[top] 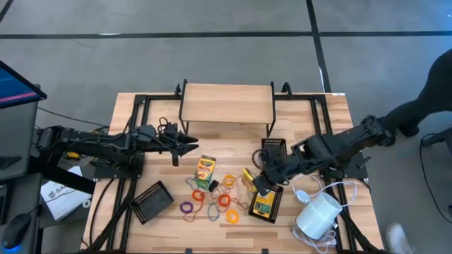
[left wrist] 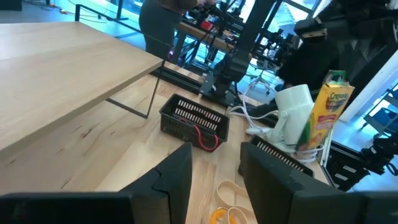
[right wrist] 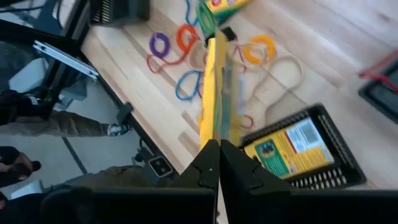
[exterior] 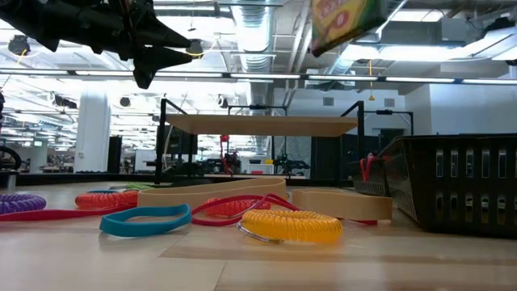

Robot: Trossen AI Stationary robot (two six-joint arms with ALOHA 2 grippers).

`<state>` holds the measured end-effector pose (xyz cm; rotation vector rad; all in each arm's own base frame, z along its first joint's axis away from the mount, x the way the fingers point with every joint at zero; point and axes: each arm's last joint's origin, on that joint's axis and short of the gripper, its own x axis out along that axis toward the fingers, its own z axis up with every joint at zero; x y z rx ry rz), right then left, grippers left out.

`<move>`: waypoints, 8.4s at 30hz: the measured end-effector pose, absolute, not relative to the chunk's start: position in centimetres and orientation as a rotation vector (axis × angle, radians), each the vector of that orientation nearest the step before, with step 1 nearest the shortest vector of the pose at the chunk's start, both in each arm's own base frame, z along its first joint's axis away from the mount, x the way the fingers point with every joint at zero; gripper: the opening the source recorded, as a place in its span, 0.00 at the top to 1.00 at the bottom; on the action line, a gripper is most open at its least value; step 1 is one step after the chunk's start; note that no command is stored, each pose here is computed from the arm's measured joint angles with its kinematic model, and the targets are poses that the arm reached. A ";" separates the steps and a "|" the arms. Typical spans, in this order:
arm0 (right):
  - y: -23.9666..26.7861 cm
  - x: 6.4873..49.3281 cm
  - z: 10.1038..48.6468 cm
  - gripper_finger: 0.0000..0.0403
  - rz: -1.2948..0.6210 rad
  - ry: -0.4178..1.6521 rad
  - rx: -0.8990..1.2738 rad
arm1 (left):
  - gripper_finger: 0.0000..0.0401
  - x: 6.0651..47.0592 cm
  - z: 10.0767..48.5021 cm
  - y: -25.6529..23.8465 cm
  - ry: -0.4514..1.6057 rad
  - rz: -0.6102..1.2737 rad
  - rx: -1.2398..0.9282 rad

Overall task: Pick & Place Office Desk Supplies
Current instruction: Put the right crayon box into the bottom right black bin, then put the crayon box into the bottom right black bin

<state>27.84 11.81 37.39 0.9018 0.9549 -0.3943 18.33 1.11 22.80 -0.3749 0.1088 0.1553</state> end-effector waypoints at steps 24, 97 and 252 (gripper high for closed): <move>18.1 23.3 37.0 1.00 -0.416 0.955 0.832 | 0.67 19.2 20.9 1.1 0.236 0.185 -0.446; 20.0 27.0 30.2 1.00 -0.385 1.206 0.731 | 0.67 19.3 21.2 1.1 0.202 0.176 -0.444; 17.3 28.1 21.1 0.87 -0.564 1.418 0.503 | 0.67 19.1 20.5 1.2 0.265 0.237 -0.436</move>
